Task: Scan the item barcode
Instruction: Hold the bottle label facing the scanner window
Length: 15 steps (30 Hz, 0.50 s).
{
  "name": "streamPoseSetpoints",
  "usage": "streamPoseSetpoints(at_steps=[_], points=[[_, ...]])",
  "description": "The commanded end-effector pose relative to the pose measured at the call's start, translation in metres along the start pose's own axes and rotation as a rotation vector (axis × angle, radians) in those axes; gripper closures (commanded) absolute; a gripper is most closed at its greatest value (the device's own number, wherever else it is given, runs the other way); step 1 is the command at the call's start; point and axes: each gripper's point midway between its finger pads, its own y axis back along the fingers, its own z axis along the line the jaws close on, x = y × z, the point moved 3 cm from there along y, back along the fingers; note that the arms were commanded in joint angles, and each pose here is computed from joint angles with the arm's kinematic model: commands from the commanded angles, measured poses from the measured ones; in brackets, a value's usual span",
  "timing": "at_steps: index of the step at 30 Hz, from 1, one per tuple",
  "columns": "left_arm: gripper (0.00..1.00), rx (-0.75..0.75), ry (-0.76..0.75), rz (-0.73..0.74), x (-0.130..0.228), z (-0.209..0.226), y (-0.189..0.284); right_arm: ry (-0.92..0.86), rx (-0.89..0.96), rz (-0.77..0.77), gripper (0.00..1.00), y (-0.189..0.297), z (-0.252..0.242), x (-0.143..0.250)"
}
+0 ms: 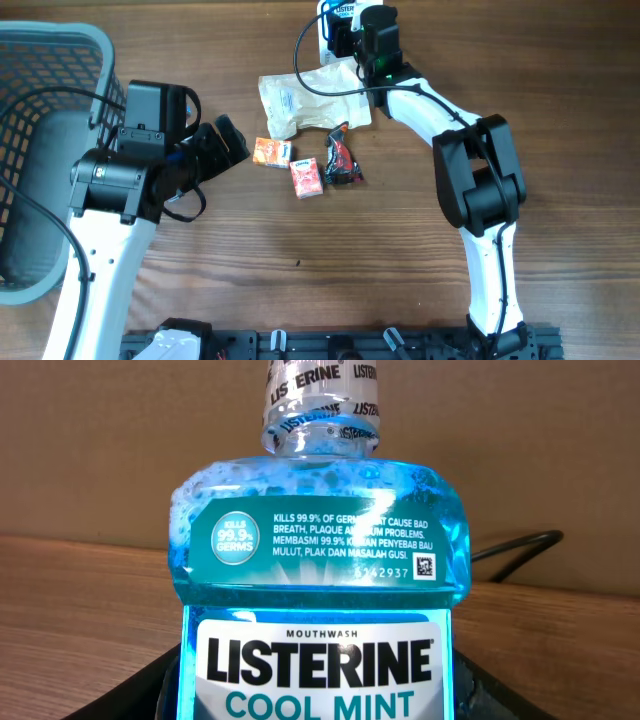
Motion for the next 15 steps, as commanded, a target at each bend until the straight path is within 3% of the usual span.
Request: streamPoseSetpoints(at_steps=[1,4,7,10,11,15], points=[[0.00,0.004,-0.010,-0.015,-0.003,0.000,0.003,-0.097,0.064,-0.128,0.48,0.019,-0.018,-0.065],[0.00,0.004,-0.010,-0.015,-0.003,0.000,0.003,-0.121,0.258,-0.154,0.48,0.059,-0.077,-0.114],[0.00,0.005,-0.011,-0.016,-0.003,0.000,0.003,-0.212,0.521,-0.047,0.44,0.130,-0.192,-0.133],[0.00,0.004,-0.011,-0.015,-0.003,0.000,0.003,-0.408,0.736,0.083,0.44,0.184,-0.290,-0.096],[0.00,0.005,-0.010,-0.016,-0.003,0.000,0.003,-0.518,0.834,0.139,0.50,0.210,-0.330,-0.072],[0.00,0.004,-0.010,-0.015,-0.003,0.000,0.003,-0.706,1.016,0.242,0.51,0.285,-0.427,-0.003]])
